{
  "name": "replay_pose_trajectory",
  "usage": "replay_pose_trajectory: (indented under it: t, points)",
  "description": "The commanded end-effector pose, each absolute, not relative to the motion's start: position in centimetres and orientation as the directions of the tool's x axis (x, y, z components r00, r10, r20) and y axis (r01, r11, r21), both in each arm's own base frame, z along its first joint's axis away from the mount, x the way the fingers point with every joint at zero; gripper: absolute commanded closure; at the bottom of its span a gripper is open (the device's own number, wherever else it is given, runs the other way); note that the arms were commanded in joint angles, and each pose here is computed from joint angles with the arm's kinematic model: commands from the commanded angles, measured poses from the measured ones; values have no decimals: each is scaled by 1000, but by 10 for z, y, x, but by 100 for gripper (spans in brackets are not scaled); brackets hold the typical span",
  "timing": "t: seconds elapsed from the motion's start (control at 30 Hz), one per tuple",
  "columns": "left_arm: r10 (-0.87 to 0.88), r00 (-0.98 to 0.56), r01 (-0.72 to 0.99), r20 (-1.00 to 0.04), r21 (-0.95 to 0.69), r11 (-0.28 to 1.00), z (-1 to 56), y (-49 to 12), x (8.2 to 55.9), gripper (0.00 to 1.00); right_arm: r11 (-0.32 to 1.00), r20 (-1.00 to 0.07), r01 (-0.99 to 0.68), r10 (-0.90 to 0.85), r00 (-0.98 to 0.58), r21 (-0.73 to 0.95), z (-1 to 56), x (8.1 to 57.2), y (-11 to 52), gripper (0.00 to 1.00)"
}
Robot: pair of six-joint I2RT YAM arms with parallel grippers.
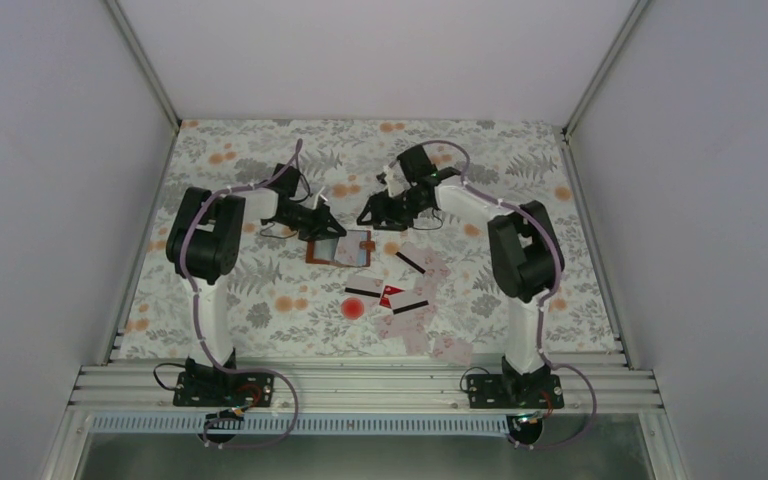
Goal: Put the credit cards into the card holder
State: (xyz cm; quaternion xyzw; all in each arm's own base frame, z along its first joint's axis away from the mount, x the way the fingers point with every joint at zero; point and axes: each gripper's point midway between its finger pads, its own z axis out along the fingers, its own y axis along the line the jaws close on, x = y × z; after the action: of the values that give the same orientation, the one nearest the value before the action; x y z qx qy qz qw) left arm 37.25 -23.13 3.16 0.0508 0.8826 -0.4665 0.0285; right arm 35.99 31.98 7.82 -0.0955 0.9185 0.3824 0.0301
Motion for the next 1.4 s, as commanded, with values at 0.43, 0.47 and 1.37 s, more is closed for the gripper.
replay_pose_trajectory:
  t: [0.43,0.47,1.37]
  points:
    - [45,-998,50,-32,-880,473,35,-236,367,98,471,-74,-185,-244,-967,862,110,309,343,47]
    - [47,-999,45,-26,-882,469,35,-237,365,98,470,-67,-180,-247,-967,864,108,309,344,47]
    - [78,-997,20,6,-944,330,68,-244,364,98,483,34,-97,-254,-967,870,47,304,344,48]
